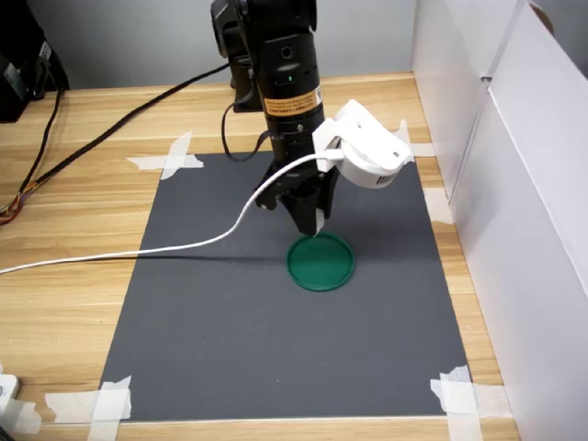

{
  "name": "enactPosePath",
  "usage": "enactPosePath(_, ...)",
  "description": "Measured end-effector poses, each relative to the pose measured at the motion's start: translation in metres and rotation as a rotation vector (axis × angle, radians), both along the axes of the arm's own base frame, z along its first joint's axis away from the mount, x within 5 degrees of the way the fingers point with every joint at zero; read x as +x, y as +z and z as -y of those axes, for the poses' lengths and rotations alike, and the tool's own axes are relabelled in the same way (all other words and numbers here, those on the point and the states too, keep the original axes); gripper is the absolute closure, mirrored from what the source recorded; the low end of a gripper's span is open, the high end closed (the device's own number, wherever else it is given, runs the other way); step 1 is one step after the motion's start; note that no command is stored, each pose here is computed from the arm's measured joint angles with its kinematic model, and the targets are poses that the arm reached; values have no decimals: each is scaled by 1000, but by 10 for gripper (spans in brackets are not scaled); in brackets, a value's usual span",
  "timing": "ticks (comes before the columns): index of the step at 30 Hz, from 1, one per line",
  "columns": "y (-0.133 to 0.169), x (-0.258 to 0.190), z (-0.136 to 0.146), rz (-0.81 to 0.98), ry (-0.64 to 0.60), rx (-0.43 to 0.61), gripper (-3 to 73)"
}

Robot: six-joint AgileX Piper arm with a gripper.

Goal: Grasp a white terminal and put it in the green lid.

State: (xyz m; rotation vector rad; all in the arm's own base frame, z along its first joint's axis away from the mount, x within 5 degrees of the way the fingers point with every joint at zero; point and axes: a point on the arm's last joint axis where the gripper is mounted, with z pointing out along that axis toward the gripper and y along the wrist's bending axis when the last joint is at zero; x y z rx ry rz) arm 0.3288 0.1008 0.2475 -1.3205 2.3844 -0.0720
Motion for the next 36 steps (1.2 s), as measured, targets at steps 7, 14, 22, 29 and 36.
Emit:
enactPosePath(7, -31, 11, -3, -69, -2, -23, 387)
enactPosePath(14, -48, 18, -5, -75, 24, -37, 387)
enactPosePath(22, -55, 20, -6, -83, 64, -47, 388)
enactPosePath(29, -55, 20, -6, -84, 64, -45, 242)
enactPosePath(36, -42, 17, -7, -54, 58, -23, 206)
